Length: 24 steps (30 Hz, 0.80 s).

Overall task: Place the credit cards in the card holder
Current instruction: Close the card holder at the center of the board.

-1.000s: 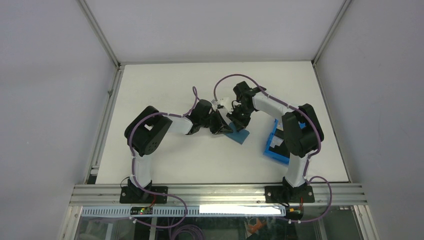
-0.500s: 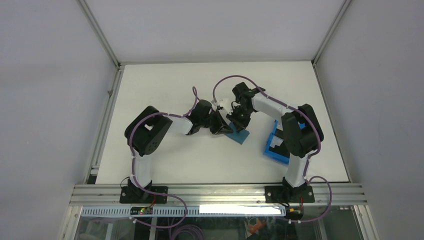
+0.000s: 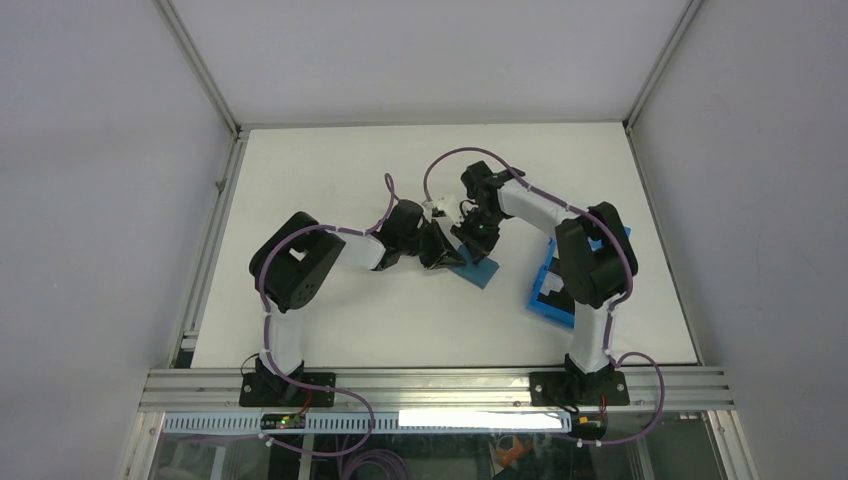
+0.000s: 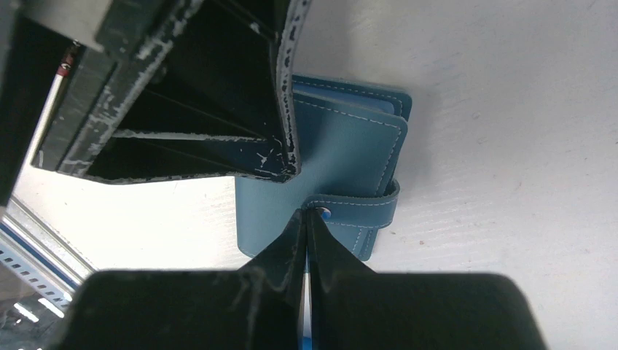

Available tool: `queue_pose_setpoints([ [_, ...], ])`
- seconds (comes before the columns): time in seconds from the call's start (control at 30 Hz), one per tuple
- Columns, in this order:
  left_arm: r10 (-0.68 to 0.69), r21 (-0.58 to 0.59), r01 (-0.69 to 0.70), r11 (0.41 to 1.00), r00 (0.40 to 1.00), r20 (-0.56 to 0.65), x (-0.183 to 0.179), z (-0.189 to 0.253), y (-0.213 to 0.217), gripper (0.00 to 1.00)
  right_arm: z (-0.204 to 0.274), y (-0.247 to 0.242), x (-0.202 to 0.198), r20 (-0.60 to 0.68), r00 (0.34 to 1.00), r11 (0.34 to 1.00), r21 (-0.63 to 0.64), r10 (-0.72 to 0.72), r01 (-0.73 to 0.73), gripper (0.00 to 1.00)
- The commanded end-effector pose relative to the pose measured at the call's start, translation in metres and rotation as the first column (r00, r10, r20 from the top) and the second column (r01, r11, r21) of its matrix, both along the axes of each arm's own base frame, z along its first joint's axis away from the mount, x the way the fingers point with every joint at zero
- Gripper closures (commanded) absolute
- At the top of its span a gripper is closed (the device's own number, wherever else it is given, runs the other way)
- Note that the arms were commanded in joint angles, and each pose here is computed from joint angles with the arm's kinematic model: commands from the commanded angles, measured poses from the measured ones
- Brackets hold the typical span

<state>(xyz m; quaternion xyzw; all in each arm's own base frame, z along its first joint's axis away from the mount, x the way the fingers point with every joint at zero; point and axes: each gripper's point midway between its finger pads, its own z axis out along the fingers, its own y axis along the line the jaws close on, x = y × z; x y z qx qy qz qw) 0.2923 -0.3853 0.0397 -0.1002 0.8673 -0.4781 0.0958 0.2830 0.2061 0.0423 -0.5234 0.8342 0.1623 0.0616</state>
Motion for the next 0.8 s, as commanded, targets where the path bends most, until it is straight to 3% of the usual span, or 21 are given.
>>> queue_pose_setpoints([
  [0.0,-0.012,0.018,0.012,1.0,1.0,-0.028,-0.011,-0.015,0.001,0.99,-0.012,0.001,0.006,-0.015,1.0,1.0,-0.031,-0.004,0.004,1.0],
  [0.6,0.029,-0.04,-0.03,0.999,0.999,-0.019,-0.004,-0.01,0.0,0.94,-0.026,-0.003,0.0,-0.045,0.999,0.996,-0.09,-0.026,0.021,1.0],
  [0.77,0.039,-0.051,-0.039,0.998,0.999,0.003,-0.002,0.0,0.002,0.92,0.002,0.008,0.002,-0.053,0.998,1.0,0.004,-0.016,0.016,0.72],
])
